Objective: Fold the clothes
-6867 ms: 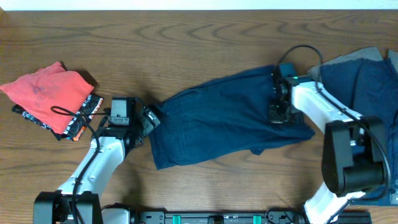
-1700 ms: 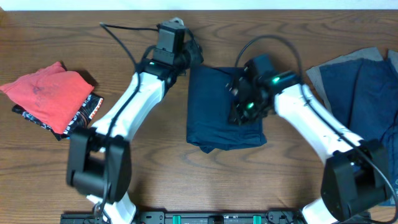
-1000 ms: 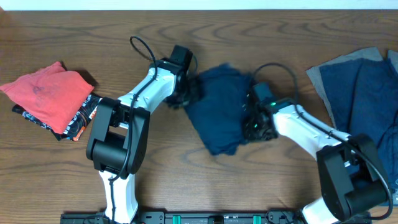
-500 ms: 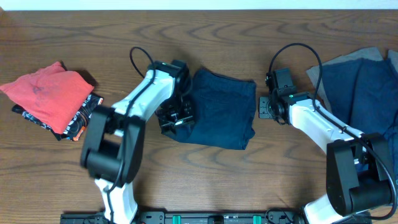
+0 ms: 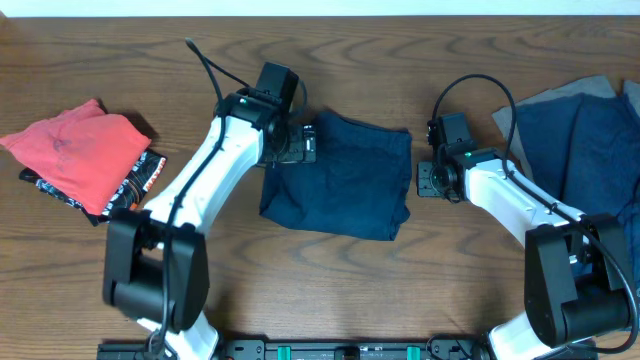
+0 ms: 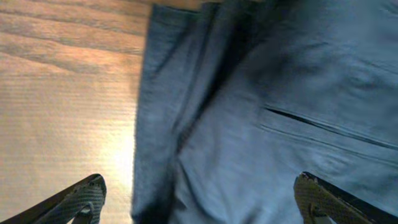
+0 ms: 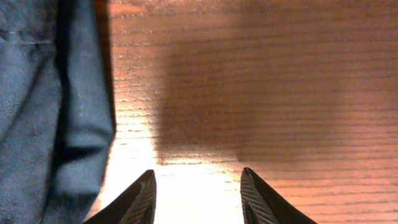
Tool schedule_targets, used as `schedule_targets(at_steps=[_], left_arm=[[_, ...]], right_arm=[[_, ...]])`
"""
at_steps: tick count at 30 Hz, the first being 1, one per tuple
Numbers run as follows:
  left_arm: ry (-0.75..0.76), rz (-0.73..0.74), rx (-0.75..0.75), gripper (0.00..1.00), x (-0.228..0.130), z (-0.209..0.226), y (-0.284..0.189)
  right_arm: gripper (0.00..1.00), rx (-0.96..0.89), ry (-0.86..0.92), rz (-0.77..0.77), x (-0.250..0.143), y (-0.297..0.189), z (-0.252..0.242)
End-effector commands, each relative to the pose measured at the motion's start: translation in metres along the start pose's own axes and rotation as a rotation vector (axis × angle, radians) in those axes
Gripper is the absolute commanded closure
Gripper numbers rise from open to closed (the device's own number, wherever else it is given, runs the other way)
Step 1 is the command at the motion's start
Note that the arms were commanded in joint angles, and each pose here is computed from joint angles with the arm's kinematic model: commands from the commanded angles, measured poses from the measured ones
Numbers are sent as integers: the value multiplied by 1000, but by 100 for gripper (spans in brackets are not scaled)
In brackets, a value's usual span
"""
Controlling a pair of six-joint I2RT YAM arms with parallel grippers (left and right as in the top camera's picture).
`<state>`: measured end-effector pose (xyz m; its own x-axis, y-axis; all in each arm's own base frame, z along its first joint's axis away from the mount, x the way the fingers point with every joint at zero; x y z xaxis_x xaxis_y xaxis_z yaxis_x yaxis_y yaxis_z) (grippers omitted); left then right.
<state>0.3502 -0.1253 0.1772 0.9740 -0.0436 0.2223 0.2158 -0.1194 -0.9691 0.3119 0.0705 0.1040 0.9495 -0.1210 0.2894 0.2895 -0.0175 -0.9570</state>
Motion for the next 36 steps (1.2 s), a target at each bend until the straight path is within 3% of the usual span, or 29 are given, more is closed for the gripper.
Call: schedule_targets(at_steps=[1, 5, 14, 23, 28, 36], left_arm=[[1, 42, 40, 2, 5, 19, 24], [-30, 76, -52, 2, 11, 26, 50], [50, 243, -465, 2, -3, -8, 89], [87, 270, -477, 1, -11, -25, 92], [72, 277, -562, 1, -9, -25, 88], [25, 267, -620, 1, -3, -13, 85]], right_arm=[[57, -1, -20, -8, 3, -1, 3], [57, 3, -20, -5, 3, -1, 4], [57, 16, -20, -1, 2, -1, 5], [57, 30, -21, 8, 2, -1, 6], [60, 301, -180, 68, -4, -4, 24], [59, 286, -166, 74, -4, -4, 23]])
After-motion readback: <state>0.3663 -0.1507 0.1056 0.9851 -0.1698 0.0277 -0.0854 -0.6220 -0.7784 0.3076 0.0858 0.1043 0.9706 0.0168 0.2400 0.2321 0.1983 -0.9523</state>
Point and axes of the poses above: each gripper's point midway between its finger pads, its own y axis out along the fingers, its own z axis along the line the jaws close on, x = y × z, the point moved 10 cm from there along -y, back along the fingers, and after that the axes turned 5 degrees about y, right-handed, at the moved point
